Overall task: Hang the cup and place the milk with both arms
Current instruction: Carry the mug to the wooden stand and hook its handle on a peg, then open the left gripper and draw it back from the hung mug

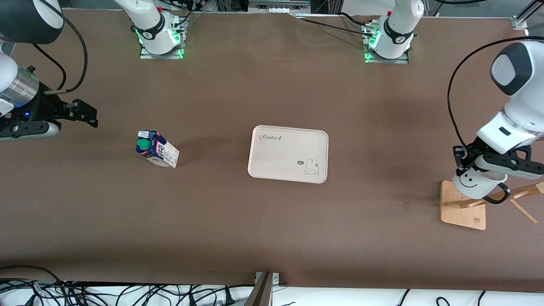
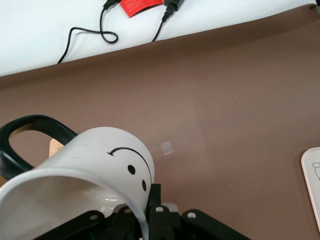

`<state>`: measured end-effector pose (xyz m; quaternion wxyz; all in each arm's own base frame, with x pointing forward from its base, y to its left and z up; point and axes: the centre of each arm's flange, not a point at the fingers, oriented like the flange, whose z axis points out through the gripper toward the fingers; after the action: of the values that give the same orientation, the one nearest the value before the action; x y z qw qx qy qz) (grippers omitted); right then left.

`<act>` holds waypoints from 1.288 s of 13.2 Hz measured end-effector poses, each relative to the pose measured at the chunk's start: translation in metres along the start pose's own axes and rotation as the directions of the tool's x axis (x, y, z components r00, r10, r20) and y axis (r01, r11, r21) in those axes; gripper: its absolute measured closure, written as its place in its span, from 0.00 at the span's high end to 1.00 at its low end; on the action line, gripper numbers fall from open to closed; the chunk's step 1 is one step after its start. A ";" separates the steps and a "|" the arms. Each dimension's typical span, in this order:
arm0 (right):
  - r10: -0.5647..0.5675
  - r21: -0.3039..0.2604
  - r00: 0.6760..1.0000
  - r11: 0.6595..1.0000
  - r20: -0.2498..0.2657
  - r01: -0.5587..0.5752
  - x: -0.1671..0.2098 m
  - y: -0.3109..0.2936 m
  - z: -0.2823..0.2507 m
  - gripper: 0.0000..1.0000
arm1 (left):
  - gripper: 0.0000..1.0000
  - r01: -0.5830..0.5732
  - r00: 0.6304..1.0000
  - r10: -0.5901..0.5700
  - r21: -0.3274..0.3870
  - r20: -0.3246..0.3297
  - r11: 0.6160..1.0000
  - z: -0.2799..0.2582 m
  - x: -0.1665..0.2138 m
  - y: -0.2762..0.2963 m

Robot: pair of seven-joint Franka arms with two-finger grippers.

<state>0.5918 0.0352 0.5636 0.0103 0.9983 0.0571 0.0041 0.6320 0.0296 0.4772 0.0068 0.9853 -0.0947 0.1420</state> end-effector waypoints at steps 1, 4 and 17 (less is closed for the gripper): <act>0.000 0.000 1.000 1.000 0.000 0.000 0.000 0.000 0.000 1.00 | 0.05 0.014 1.000 -0.014 -0.001 0.002 1.000 0.002 -0.002 -0.009; 0.000 0.000 1.000 1.000 0.000 0.000 0.000 0.000 0.000 1.00 | 0.05 0.044 0.999 -0.044 -0.007 0.006 0.999 0.009 -0.006 -0.025; 0.000 0.000 1.000 1.000 -0.001 0.000 0.000 0.000 0.000 1.00 | 0.63 0.067 0.997 -0.065 -0.047 0.048 0.997 0.008 -0.010 -0.026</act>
<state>0.5919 0.0353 0.5637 0.0103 0.9983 0.0571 0.0045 0.6300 0.0564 0.4675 0.0331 0.9905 -0.0655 0.1163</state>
